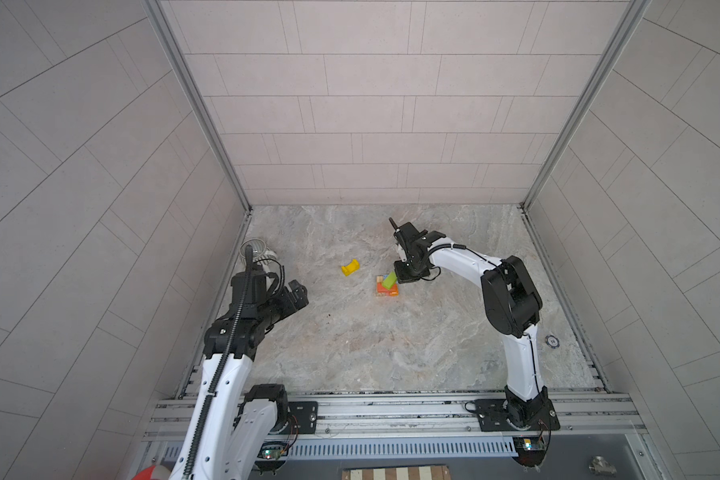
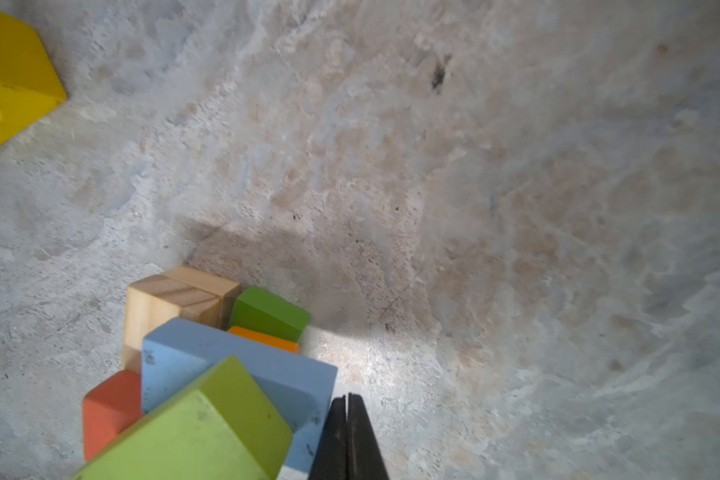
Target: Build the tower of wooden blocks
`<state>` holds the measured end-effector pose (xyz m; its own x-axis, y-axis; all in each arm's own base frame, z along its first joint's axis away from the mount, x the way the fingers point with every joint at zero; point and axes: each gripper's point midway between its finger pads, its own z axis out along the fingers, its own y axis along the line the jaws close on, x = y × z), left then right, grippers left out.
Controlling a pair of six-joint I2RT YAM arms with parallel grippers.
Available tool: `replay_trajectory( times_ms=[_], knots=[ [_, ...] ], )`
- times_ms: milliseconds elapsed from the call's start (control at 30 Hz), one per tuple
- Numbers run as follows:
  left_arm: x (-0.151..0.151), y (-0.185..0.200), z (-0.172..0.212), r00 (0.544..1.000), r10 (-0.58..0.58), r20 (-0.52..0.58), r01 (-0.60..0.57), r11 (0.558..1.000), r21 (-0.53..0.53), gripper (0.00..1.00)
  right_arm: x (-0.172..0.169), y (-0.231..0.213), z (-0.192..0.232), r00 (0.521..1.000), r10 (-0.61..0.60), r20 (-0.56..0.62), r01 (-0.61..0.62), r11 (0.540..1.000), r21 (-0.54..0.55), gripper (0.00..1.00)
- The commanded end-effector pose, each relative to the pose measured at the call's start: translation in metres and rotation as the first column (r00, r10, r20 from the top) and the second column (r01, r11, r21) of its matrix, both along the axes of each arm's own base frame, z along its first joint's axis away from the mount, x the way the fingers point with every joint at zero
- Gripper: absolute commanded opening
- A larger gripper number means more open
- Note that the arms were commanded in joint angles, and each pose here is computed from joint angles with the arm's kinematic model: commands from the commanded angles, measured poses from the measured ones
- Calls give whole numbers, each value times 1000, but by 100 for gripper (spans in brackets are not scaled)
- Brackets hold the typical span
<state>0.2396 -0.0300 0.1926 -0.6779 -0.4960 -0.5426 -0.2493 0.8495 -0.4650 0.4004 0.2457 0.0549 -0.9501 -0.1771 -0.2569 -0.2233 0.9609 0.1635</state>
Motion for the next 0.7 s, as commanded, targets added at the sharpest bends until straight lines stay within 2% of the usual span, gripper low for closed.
replay_trajectory(
  times_ms=[0, 133, 433, 667],
  knots=[
    [1, -2, 2, 1000, -14, 17, 14, 1000, 6, 98, -2, 1, -5, 1000, -13, -18, 13, 1000, 7, 0],
    [1, -2, 2, 1000, -14, 18, 14, 1000, 7, 98, -2, 2, -2, 1000, -16, -17, 16, 1000, 12, 0],
    [1, -2, 3, 1000, -16, 22, 16, 1000, 7, 97, -7, -10, -6, 1000, -15, -18, 14, 999, -51, 0],
    [0, -2, 3, 1000, -17, 22, 17, 1000, 7, 97, -7, 2, -7, 1000, -8, -22, 8, 1000, 0, 1]
  ],
)
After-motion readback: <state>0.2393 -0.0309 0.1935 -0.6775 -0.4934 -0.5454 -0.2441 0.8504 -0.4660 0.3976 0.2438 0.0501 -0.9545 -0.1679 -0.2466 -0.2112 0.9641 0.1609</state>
